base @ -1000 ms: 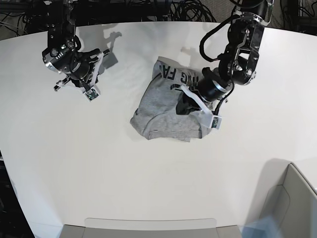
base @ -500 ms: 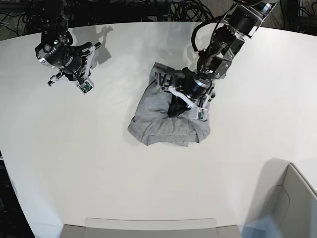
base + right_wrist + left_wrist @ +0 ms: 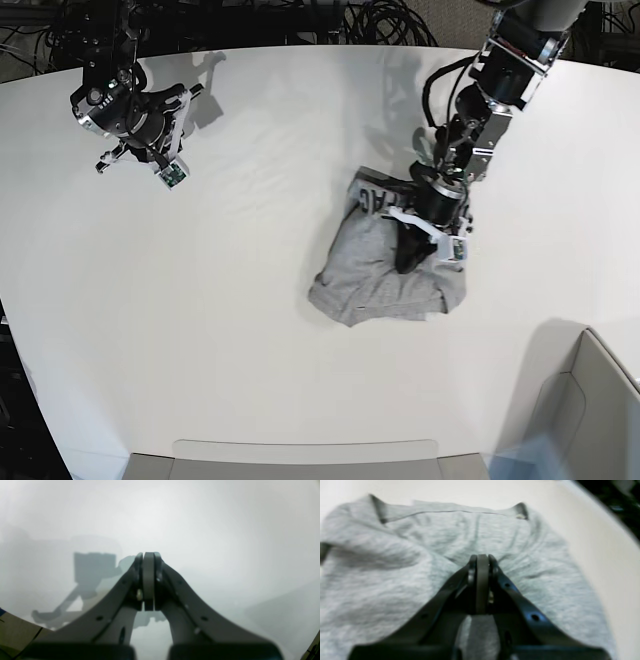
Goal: Fold the T-shirt properly
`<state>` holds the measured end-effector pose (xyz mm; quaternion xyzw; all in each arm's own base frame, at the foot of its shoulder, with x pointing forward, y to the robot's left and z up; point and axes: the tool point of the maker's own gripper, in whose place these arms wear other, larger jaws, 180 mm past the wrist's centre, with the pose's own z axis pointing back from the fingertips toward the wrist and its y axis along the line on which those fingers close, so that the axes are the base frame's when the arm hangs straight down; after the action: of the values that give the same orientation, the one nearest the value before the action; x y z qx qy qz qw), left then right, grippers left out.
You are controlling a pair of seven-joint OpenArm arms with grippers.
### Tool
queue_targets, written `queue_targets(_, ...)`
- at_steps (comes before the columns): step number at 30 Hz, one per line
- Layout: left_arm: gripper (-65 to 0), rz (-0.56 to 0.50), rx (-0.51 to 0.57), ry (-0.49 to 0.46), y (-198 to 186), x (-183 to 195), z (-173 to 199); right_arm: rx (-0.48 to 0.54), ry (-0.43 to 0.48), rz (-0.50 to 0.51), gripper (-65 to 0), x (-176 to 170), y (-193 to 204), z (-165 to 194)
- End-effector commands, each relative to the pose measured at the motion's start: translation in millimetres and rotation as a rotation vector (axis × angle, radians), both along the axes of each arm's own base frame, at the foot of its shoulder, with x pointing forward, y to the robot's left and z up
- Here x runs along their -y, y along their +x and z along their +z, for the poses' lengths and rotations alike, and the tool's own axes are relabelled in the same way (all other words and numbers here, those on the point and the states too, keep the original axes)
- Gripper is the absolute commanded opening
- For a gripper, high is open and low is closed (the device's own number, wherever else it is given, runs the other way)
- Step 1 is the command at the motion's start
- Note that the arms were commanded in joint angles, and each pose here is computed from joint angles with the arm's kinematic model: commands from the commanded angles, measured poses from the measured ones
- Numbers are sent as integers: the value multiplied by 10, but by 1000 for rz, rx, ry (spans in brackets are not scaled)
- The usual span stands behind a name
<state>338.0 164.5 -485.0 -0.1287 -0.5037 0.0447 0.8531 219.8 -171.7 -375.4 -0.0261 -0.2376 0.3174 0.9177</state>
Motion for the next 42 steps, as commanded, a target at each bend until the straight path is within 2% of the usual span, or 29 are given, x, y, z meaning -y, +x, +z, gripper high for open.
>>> queue_targets(1,-650,97,-449,257,-989,-878,-803,33,-3,19,-650,-1,59,83)
queue_targets(7,-650,158,-496,394,-1144,-1685,-710,33,-3,19,-650,-1,59,83)
queue_targets(12,-650,179,-475,448,-1029,-2001,-542,33,-3,19,-650,-1,59,83)
queue_targets(17,-650,164,-440,430,-912,-1900,-485,36,0,21,-650,-14,65,89)
queue_targets(20,-650,115,-351,389,-647,-1634,-304,50,-1,20,-650,-9,116,122)
queue_targets(27,-650,56,-199,357,-229,-1367,119,72,5,24,-650,-28,194,172)
queue_targets(29,-650,78,-139,331,-75,-1350,310,85,9,24,-650,-41,242,203)
queue_targets(32,-650,148,1,273,225,-1401,794,102,19,22,-650,-79,296,239)
queue_targets(36,-650,178,122,230,430,-1391,1257,136,21,24,-650,-87,385,331)
queue_targets(42,-650,192,229,192,299,-1360,1668,219,44,33,-650,-206,464,559)
